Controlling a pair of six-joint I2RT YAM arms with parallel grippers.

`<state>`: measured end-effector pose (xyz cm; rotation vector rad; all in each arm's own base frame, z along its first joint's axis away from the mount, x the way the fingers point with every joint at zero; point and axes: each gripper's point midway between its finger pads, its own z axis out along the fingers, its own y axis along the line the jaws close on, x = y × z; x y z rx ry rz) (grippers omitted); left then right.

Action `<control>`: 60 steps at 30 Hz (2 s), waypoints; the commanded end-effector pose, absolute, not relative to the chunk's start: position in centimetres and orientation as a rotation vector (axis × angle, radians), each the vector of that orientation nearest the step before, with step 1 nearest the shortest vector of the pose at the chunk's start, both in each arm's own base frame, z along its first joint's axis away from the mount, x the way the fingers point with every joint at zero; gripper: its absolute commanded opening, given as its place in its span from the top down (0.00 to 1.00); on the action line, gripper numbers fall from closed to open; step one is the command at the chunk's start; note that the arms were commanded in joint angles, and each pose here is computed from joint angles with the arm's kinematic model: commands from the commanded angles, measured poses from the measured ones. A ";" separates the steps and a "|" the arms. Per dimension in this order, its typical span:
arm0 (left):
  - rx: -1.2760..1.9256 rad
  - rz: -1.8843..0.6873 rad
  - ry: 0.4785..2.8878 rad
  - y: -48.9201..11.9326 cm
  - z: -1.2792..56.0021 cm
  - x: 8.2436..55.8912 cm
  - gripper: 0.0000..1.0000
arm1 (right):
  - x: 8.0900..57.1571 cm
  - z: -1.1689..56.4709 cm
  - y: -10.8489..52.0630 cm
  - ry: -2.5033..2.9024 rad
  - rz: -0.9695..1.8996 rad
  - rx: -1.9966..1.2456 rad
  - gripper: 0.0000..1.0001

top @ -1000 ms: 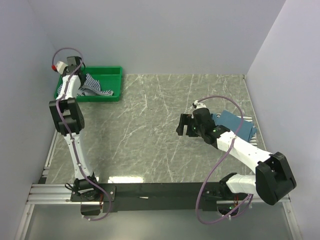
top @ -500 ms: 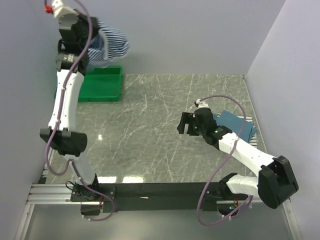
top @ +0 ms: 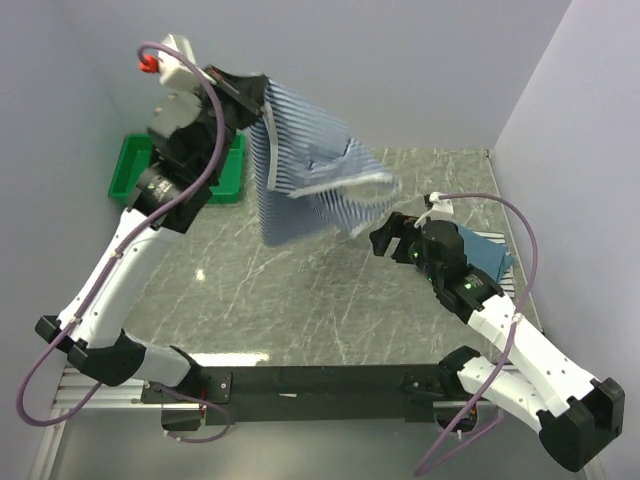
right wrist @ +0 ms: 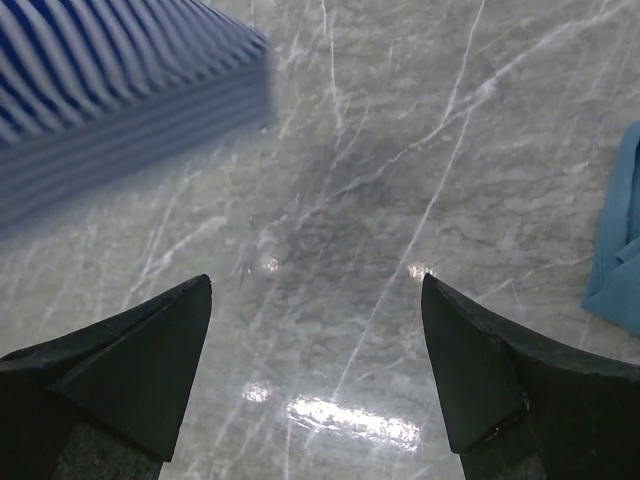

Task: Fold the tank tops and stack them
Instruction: Move the tank top to the center of the board, then flatten the tank top out

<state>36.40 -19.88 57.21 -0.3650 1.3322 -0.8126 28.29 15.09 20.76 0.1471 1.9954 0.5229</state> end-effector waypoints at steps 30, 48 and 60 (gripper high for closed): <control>-0.855 -0.593 2.063 -14.7 18.7 54.5 1.00 | 28.5 5.2 21.0 2.419 0.458 0.284 0.31; -0.814 -0.652 2.051 -14.9 20.6 53.8 0.99 | 31.2 5.4 18.3 2.383 0.214 0.328 1.00; -0.797 -0.735 1.701 -12.8 36.0 50.7 0.99 | 27.0 25.2 12.1 2.019 0.296 0.286 1.00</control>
